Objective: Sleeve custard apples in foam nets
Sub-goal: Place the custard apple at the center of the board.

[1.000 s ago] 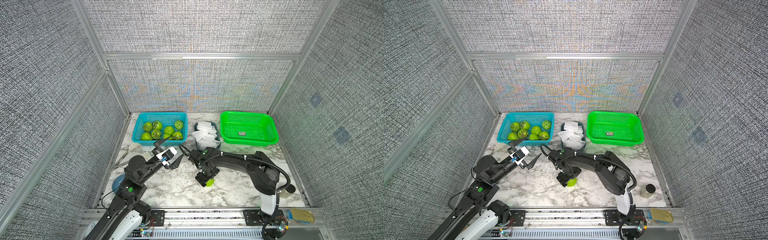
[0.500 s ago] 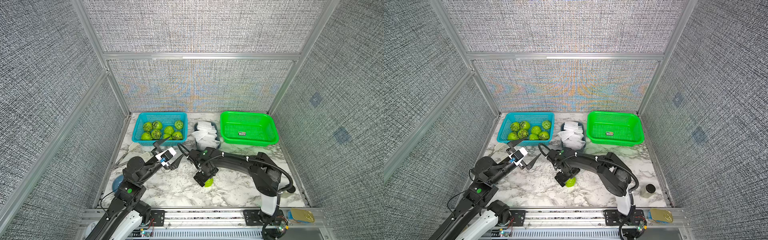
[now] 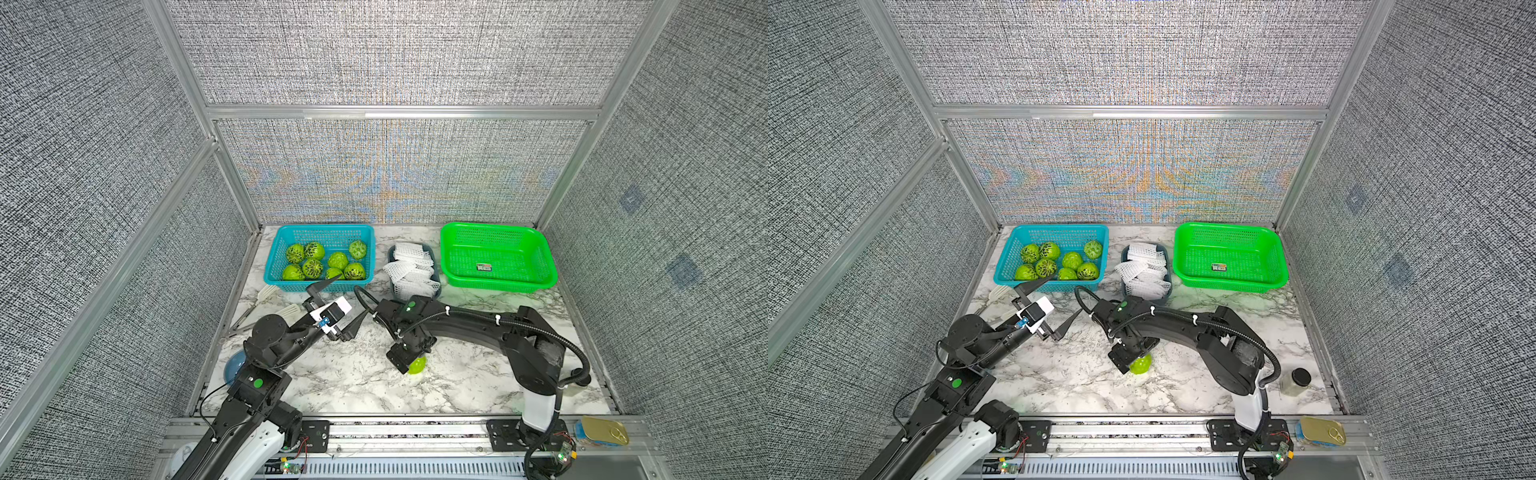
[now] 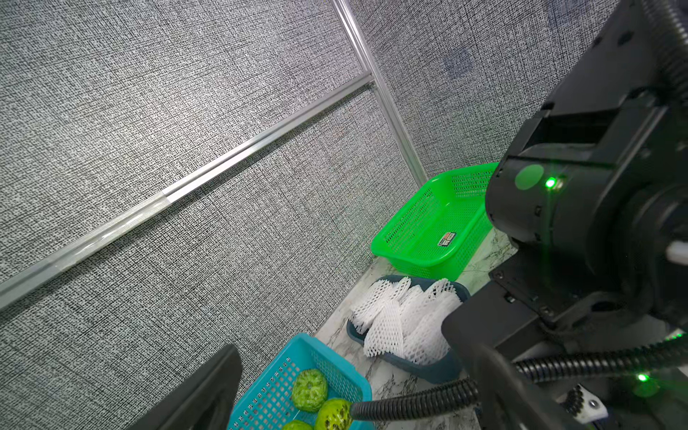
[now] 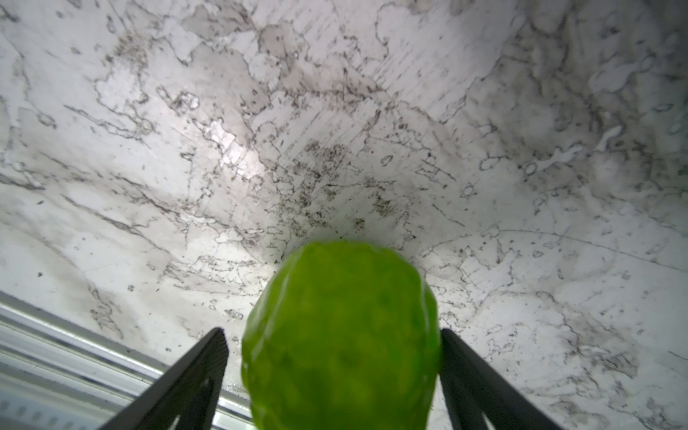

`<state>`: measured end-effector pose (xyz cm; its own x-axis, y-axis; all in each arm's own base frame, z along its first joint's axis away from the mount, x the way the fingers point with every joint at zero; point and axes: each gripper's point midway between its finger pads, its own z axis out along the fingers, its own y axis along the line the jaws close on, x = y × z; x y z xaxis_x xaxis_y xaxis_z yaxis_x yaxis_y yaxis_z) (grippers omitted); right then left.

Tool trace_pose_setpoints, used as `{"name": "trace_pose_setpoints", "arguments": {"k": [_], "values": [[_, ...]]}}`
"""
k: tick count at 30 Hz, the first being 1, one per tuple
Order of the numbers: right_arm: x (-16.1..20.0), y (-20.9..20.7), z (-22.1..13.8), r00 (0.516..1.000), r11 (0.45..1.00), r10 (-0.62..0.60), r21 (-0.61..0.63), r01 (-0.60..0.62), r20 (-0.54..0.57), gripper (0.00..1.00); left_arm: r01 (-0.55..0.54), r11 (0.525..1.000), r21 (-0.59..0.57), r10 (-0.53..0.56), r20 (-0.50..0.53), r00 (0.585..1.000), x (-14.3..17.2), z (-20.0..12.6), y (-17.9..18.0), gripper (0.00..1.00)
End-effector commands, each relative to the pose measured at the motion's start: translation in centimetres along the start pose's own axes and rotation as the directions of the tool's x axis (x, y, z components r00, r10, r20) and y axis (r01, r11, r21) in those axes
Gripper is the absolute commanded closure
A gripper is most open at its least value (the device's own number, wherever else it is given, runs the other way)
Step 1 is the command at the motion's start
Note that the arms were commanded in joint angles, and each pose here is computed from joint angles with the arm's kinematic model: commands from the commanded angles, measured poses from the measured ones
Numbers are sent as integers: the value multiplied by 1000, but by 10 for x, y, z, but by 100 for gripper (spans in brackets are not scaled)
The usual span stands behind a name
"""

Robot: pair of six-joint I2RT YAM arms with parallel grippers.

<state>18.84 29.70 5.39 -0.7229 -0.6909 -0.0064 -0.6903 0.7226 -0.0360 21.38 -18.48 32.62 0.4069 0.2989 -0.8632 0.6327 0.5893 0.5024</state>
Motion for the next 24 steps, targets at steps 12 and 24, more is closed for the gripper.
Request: {"name": "trace_pose_setpoints", "arguments": {"k": [12,24], "values": [[-16,-14,-21,996,997,25,66,-31,91,6,37,999,-14,-37,18,999,-8,2,6,1],[-59,-62,-128,884,986,151,-5,-165,443,6,313,912,-267,-353,-116,928,3,23,67,1]]}}
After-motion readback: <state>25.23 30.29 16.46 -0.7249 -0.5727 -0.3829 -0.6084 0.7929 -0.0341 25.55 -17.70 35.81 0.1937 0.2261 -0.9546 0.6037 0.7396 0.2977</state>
